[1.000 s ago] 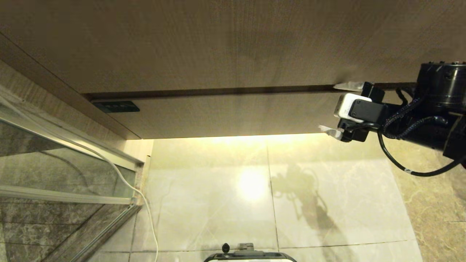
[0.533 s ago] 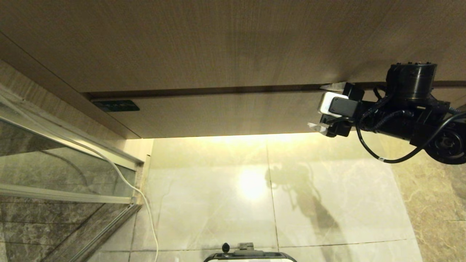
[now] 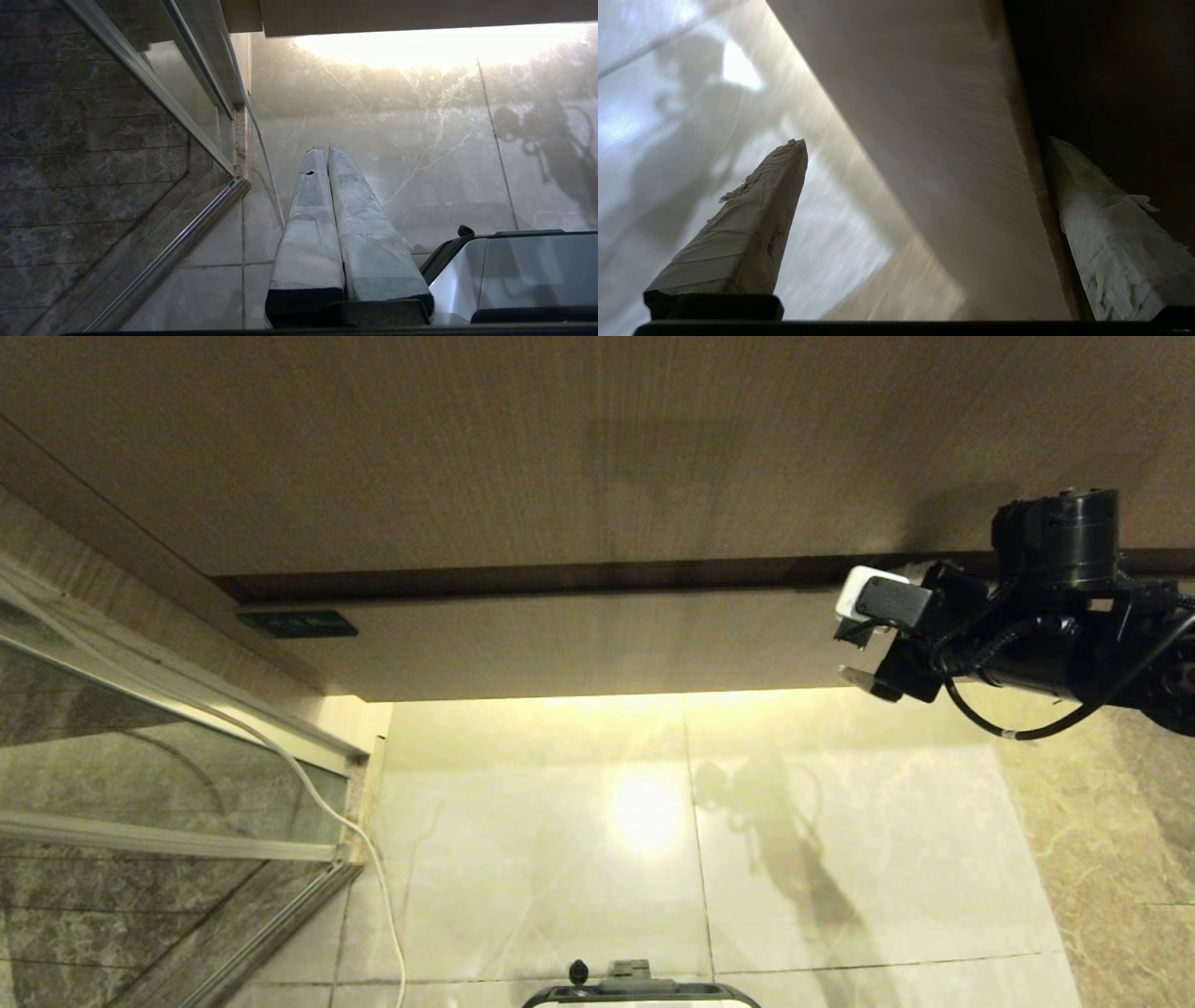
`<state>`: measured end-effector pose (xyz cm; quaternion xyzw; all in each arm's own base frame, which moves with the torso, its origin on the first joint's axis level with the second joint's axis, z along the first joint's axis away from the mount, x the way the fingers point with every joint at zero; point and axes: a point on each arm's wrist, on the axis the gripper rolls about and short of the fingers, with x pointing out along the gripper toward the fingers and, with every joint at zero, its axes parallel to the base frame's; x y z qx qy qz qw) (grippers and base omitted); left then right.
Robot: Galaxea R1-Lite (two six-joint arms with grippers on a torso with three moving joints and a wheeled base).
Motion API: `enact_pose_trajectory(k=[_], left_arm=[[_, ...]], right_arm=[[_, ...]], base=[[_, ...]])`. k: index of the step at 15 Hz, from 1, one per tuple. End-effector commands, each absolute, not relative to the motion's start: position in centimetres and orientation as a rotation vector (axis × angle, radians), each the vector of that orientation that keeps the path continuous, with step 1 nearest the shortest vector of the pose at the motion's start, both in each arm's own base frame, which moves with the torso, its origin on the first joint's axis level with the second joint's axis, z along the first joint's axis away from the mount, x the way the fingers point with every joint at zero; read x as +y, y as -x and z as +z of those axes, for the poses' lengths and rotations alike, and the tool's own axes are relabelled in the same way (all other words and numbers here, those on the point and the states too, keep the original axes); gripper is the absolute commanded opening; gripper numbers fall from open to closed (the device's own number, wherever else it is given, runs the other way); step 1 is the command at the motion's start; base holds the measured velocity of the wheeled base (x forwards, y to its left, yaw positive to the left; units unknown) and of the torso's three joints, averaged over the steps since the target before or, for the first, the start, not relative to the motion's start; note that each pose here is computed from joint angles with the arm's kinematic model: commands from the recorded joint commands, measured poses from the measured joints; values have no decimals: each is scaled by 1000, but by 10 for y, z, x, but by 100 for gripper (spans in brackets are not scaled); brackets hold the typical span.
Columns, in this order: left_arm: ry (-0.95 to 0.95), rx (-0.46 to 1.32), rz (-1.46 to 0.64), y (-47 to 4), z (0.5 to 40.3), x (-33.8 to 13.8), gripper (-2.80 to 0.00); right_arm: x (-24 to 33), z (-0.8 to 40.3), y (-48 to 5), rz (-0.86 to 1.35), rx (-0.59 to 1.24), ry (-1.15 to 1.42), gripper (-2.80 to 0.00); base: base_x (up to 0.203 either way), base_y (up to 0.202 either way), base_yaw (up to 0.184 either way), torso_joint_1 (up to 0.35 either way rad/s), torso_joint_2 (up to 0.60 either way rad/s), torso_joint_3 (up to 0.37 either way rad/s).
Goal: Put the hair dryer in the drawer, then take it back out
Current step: Pull open the drawer
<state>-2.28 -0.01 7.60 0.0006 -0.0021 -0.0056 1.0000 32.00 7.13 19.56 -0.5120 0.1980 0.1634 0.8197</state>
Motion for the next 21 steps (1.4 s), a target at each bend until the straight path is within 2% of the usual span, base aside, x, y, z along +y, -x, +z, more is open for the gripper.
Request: enact_pose_trajectory(k=[1,6,14,17,21], left_arm=[[-2,-2,-11,23,76,0,-280],[-2,-2,-10,23,75,0,-280],[-2,-2,-10,23,76,0,-280],[-2,-2,-11,23,75,0,-280],[-2,-2,-11,23,75,0,-280]], right_arm=[[67,189,-313,284,558,1030,0],[59,185,-292,287,706,980,0],[40,169,-226,365,949,980,0],[28,175,-214,323,939,949,0],[9,184,-204,250,833,876,0]], base=[[0,0,0,0,0,0],[0,0,0,0,0,0],[0,0,0,0,0,0],[0,0,0,0,0,0],[0,0,0,0,0,0]])
